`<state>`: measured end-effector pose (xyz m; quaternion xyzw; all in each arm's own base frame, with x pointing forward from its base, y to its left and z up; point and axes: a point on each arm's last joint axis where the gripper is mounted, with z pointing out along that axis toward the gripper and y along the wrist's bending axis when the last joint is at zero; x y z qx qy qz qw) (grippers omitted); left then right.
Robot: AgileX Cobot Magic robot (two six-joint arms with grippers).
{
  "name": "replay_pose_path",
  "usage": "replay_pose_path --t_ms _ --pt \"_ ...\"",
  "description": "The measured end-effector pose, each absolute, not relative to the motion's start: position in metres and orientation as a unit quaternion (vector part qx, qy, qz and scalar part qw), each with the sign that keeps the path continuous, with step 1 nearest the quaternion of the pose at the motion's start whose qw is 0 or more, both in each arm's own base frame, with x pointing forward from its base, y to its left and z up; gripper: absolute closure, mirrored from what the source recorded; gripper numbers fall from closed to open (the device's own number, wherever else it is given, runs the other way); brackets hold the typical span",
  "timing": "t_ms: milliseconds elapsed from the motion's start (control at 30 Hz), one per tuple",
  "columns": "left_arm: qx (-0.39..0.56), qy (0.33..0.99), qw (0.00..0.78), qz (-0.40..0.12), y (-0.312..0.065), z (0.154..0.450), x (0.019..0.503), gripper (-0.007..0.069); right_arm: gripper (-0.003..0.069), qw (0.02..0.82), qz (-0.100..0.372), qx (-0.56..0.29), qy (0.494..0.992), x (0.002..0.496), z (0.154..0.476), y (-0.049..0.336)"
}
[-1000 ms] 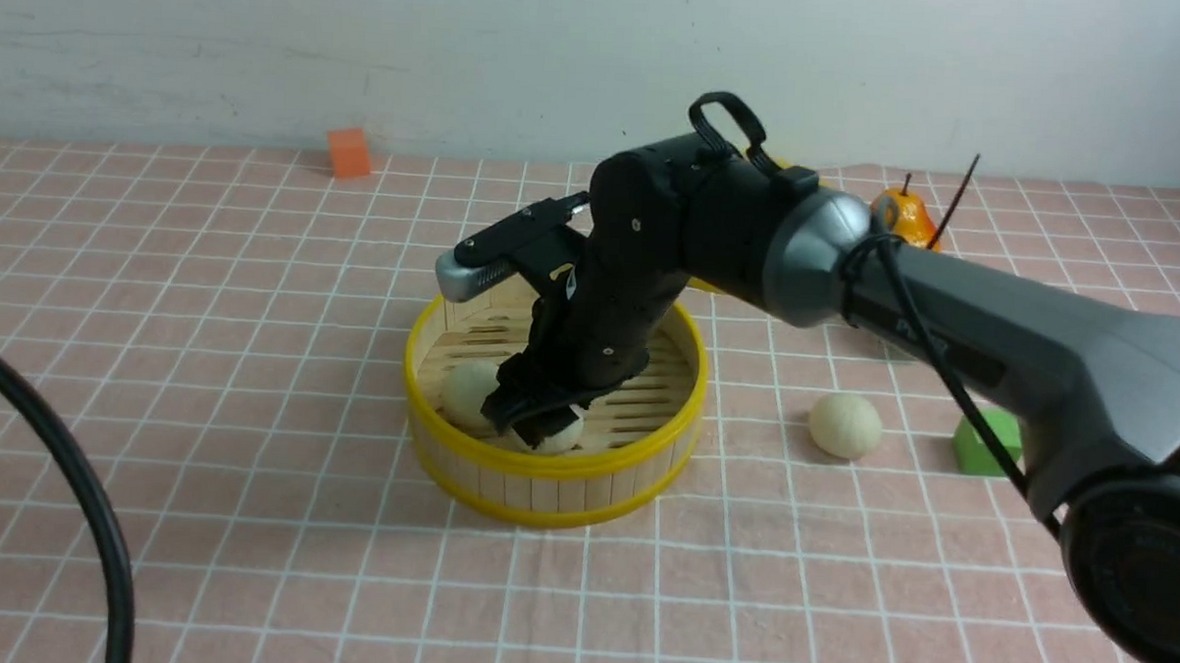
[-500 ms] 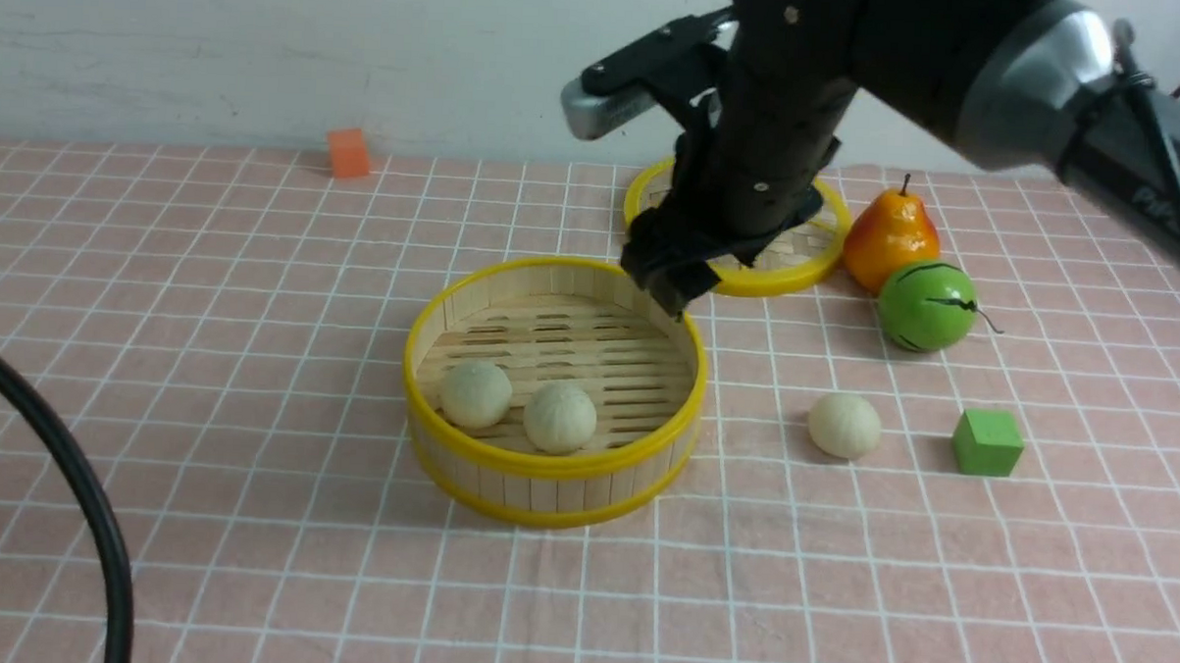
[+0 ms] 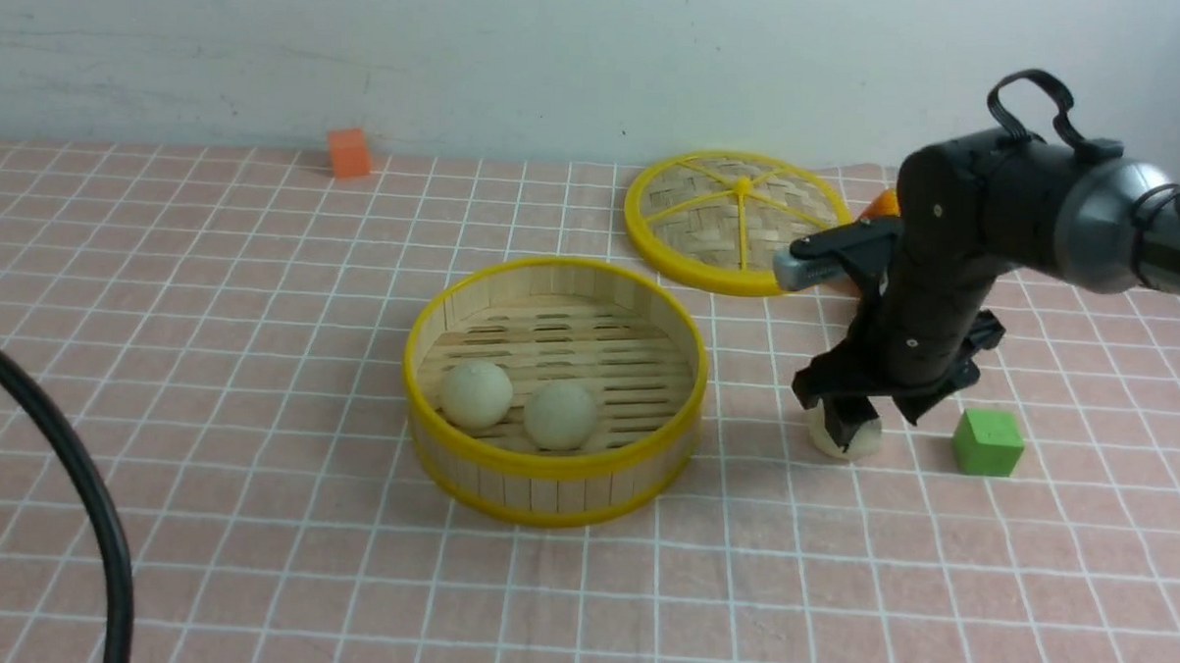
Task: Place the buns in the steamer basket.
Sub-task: Use the right arm to grab a steamed stuffed bun, then use the right arm to put the steamed stuffed bun into the steamer
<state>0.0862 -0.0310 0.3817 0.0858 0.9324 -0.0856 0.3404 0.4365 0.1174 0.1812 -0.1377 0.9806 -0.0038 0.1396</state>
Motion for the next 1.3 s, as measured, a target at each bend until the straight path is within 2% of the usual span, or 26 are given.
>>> replay_pose_path --t_ms 200,267,300,333,367,467,500,533,600,700,800,900,1033,1133,1167,1200,1267,1300 --pt "0.076 0.933 0.339 -0.090 -0.031 0.382 0.086 0.0639 0.0169 0.144 0.007 -0.137 0.980 0.440 0.169 0.122" --pt "0.076 0.933 0.339 -0.090 -0.031 0.382 0.086 0.0639 0.0192 0.144 0.008 -0.141 0.979 0.440 0.169 0.123" --pt "0.075 0.933 0.339 -0.090 -0.031 0.382 0.086 0.0639 0.0246 0.144 0.008 -0.147 0.979 0.439 0.169 0.125" --pt "0.075 0.933 0.339 -0.090 -0.031 0.382 0.086 0.0639 0.0246 0.144 0.008 -0.147 0.979 0.439 0.169 0.126" --pt "0.075 0.933 0.339 -0.090 -0.031 0.382 0.086 0.0639 0.0319 0.145 0.008 -0.153 0.977 0.439 0.171 0.128" --pt "0.075 0.933 0.339 -0.090 -0.031 0.382 0.086 0.0639 0.0467 0.149 0.009 -0.158 0.976 0.440 0.178 0.134" --pt "0.075 0.933 0.339 -0.090 -0.031 0.382 0.086 0.0639 0.0561 0.156 0.010 -0.161 0.974 0.441 0.187 0.137" --pt "0.074 0.933 0.340 -0.089 -0.031 0.382 0.086 0.0639 0.0610 0.163 0.012 -0.166 0.973 0.441 0.195 0.142" --pt "0.074 0.933 0.340 -0.088 -0.031 0.382 0.086 0.0639 0.0641 0.181 0.014 -0.174 0.968 0.441 0.208 0.150" --pt "0.074 0.933 0.340 -0.087 -0.031 0.382 0.086 0.0638 0.0645 0.243 0.035 -0.202 0.948 0.434 0.254 0.183" --pt "0.074 0.933 0.340 -0.086 -0.030 0.382 0.086 0.0638 0.0645 0.282 0.062 -0.227 0.930 0.424 0.279 0.213" --pt "0.074 0.933 0.340 -0.086 -0.030 0.382 0.086 0.0638 0.0645 0.307 0.076 -0.257 0.913 0.417 0.283 0.238" --pt "0.074 0.933 0.341 -0.085 -0.030 0.382 0.086 0.0638 0.0624 0.312 0.083 -0.275 0.906 0.418 0.266 0.256" --pt "0.075 0.934 0.338 -0.084 -0.031 0.374 0.089 0.0638 0.0539 0.291 0.087 -0.274 0.913 0.426 0.234 0.263" --pt "0.075 0.934 0.340 -0.085 -0.031 0.369 0.089 0.0638 0.0487 0.284 0.086 -0.274 0.915 0.427 0.226 0.265" --pt "0.075 0.933 0.342 -0.086 -0.031 0.370 0.089 0.0638 0.0477 0.284 0.086 -0.274 0.915 0.427 0.226 0.265" --pt "0.075 0.931 0.347 -0.087 -0.031 0.354 0.088 0.0638 0.0342 0.272 0.086 -0.272 0.919 0.429 0.212 0.266" --pt "0.075 0.929 0.351 -0.089 -0.031 0.354 0.087 0.0638 0.0331 0.272 0.087 -0.272 0.919 0.429 0.212 0.266"
